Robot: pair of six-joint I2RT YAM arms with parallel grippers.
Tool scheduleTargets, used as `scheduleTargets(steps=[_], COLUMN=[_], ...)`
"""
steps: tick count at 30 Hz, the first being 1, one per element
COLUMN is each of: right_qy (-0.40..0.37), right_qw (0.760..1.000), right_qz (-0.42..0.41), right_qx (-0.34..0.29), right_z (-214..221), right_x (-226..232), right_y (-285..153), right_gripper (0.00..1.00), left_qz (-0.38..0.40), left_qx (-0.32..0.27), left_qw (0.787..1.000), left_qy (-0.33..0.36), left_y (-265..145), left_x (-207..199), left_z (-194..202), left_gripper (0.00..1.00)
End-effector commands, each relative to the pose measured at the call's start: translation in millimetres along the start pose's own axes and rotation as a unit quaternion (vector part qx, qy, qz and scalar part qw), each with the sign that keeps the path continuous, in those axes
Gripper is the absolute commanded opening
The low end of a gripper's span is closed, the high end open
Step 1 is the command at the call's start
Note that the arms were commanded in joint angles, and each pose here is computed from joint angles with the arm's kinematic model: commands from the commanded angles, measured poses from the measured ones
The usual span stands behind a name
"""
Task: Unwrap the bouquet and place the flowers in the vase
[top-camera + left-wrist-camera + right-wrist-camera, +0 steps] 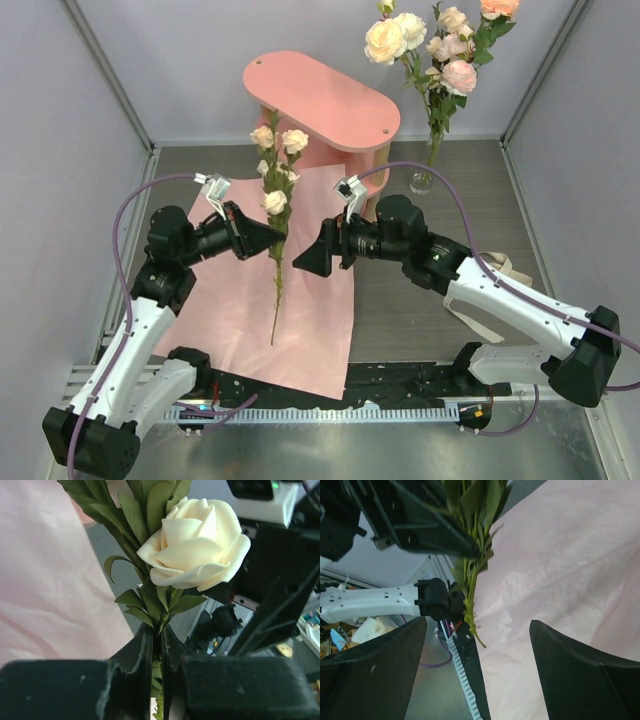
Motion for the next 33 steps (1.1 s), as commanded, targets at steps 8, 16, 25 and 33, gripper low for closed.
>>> scheduleTargets(steps=[8, 16, 25, 33], right_qy=[0.02, 0.038, 0.048, 0.051], right_qw=[0.987, 0.984, 0.988, 0.99], right_qz=[-0.059, -0.061, -0.061, -0.039], right_qx=[-0.146, -0.163, -0.132, -0.129], right_z=[-71, -74, -57, -46], right_x=[46, 42, 31, 18], right_y=[-8, -1, 10, 9], right_gripper=[0.8, 0.63, 0.51, 0.6], left_qz=[0.108, 0.136, 0.117, 0.114], left_qx=[0.016, 0.031, 0.042, 0.049], left_qw=[0.993, 0.99, 0.992, 0.992], left_qy=[0.035, 0.035, 0.032, 0.029], left_y=[1, 1, 4, 5], left_x=[-48, -61, -56, -54], left_z=[7, 13, 16, 18], left_gripper=[0.0, 0.0, 0.0, 0.0])
Point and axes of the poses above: each gripper's point midway between its finger pads, its own y axis out along the fingers, its own x axis along the line the jaws close on, z = x × y, the point moved 3 cm from there along -y, back along the fingers, and after that the axes turned 8 degrees about y, right-handed, at the moved point
